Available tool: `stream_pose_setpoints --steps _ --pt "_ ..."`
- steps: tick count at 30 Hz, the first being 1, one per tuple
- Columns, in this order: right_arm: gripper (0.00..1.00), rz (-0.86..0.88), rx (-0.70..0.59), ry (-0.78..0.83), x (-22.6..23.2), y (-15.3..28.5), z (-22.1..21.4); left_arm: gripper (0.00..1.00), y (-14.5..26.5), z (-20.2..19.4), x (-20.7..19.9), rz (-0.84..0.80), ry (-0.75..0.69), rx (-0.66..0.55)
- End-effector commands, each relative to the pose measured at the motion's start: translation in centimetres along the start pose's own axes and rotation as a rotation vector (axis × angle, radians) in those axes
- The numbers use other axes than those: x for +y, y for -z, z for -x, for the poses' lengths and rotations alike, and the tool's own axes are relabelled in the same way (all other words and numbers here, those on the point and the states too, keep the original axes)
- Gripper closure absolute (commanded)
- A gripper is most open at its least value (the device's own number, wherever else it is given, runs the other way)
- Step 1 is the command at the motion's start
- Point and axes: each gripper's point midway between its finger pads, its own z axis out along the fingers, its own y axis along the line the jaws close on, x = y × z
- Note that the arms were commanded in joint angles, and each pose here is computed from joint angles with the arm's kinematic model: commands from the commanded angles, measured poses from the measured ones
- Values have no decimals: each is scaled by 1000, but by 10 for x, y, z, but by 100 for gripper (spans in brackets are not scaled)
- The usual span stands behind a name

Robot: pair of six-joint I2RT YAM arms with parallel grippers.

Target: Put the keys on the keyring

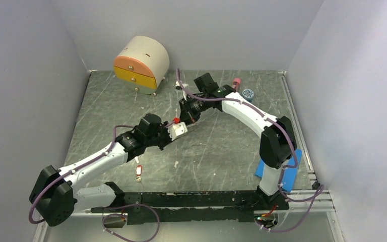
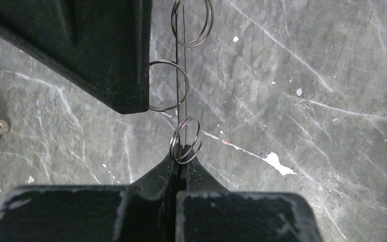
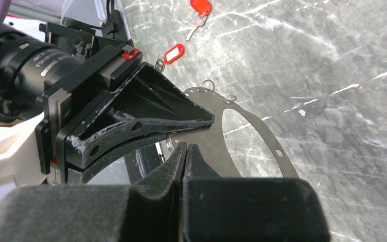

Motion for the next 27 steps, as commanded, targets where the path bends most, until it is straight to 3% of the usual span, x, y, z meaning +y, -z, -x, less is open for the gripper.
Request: stream_pose_setpoints --steps 1,7,12,15,19,27 --pt "99 -16 13 -73 -1 0 12 98 2 9 2 -4 -38 -12" --pt "80 -30 72 -204 -22 -12 -2 97 -1 7 -5 -35 -30 -9" --pt "40 -64 -66 -209 -29 10 14 97 -6 4 -8 -45 17 6" --pt "25 -105 -190 -197 -34 33 27 97 -8 2 -8 -39 63 15" --pt "17 -160 -307 -216 -46 62 31 97 -12 4 -10 -34 139 1" --pt "17 -170 -385 -246 -45 83 25 97 -20 11 -7 22 329 -43"
